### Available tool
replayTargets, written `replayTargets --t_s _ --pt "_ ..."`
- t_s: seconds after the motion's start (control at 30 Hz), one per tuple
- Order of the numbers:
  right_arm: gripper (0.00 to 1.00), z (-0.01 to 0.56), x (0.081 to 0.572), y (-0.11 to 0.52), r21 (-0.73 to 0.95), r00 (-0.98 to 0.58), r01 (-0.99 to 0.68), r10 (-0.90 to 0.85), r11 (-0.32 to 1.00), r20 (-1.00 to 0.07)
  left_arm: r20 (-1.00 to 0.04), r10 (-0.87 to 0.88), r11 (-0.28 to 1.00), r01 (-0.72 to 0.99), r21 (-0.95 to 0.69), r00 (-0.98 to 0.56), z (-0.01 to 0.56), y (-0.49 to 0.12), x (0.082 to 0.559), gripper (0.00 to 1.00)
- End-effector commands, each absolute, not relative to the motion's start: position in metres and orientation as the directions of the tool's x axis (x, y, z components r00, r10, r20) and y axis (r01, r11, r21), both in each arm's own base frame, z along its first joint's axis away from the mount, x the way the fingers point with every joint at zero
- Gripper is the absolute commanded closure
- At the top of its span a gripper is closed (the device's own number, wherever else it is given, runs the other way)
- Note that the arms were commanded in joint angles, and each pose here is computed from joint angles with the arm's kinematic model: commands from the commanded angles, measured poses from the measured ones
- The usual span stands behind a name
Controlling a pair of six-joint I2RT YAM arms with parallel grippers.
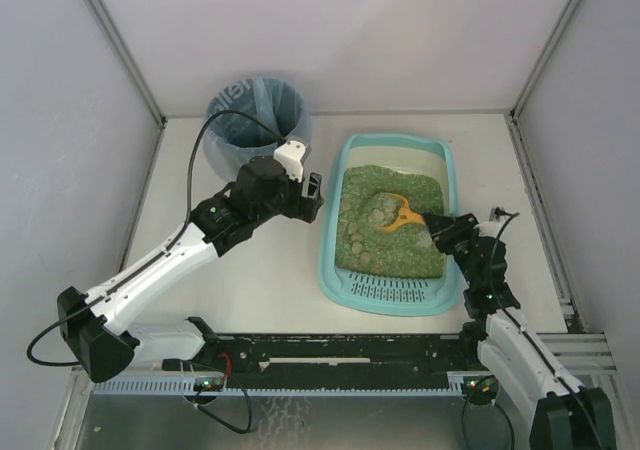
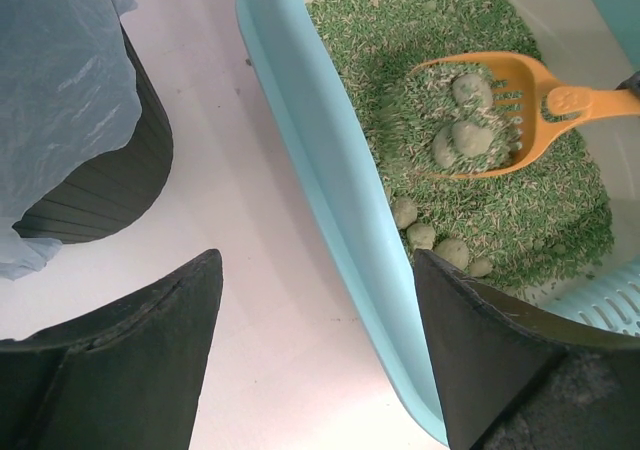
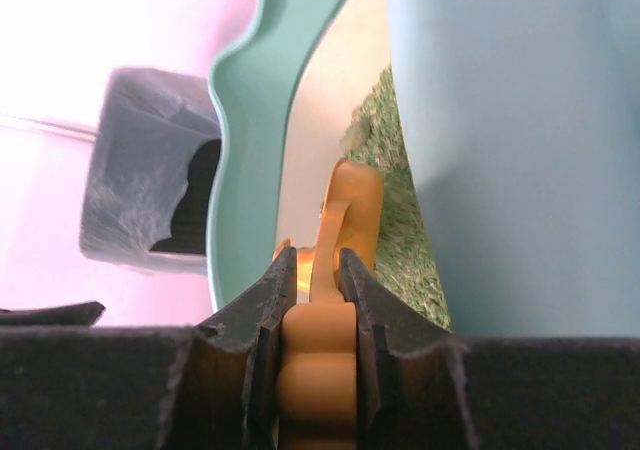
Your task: Clean the litter box
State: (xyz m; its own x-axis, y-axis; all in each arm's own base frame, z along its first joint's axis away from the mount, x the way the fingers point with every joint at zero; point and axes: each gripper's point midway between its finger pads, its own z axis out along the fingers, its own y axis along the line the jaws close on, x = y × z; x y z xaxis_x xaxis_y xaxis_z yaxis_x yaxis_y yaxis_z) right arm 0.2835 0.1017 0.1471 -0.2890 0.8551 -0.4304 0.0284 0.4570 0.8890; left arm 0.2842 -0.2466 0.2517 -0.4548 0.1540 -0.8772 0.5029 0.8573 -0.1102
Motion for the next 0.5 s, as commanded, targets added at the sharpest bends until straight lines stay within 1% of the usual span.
replayTargets --t_s 0.0,0.07,0.17,0.2,0.27,0.3,0.37,0.43,0.47 --pt "1.0 0.179 0.285 0.085 0.918 -0.208 -0.034 0.896 0.395 -0.393 -0.929 0.072 0.849 0.512 -0.134 -0.363 0.304 -0.248 0.286 0.19" --pt "1.0 0.184 0.283 0.088 0.932 -0.224 -0.058 0.905 0.357 -0.361 -0.93 0.069 0.848 0.512 -0.136 -0.361 0.305 -0.247 0.285 0.19" --pt "1.0 0.196 0.281 0.102 0.923 -0.297 -0.13 0.874 0.362 -0.385 -0.931 0.068 0.849 0.511 -0.135 -0.358 0.306 -0.246 0.285 0.2" --pt "1.0 0.194 0.282 0.097 0.924 -0.292 -0.118 0.876 0.365 -0.383 -0.932 0.068 0.849 0.512 -0.134 -0.357 0.306 -0.246 0.285 0.19" --pt "1.0 0.186 0.285 0.074 0.941 -0.222 -0.055 0.915 0.333 -0.336 -0.933 0.067 0.85 0.511 -0.132 -0.354 0.307 -0.246 0.285 0.19" --pt "1.0 0.186 0.285 0.071 0.949 -0.209 -0.054 0.926 0.309 -0.314 -0.933 0.068 0.852 0.507 -0.129 -0.352 0.307 -0.244 0.285 0.2" --pt "1.0 0.195 0.284 0.083 0.951 -0.259 -0.096 0.915 0.293 -0.308 -0.937 0.064 0.855 0.503 -0.125 -0.343 0.31 -0.242 0.285 0.2" --pt "1.0 0.205 0.281 0.1 0.94 -0.337 -0.157 0.878 0.304 -0.34 -0.938 0.064 0.857 0.5 -0.122 -0.339 0.311 -0.241 0.285 0.2" --pt "1.0 0.205 0.281 0.098 0.937 -0.338 -0.156 0.875 0.312 -0.348 -0.938 0.065 0.858 0.498 -0.122 -0.341 0.31 -0.241 0.285 0.2"
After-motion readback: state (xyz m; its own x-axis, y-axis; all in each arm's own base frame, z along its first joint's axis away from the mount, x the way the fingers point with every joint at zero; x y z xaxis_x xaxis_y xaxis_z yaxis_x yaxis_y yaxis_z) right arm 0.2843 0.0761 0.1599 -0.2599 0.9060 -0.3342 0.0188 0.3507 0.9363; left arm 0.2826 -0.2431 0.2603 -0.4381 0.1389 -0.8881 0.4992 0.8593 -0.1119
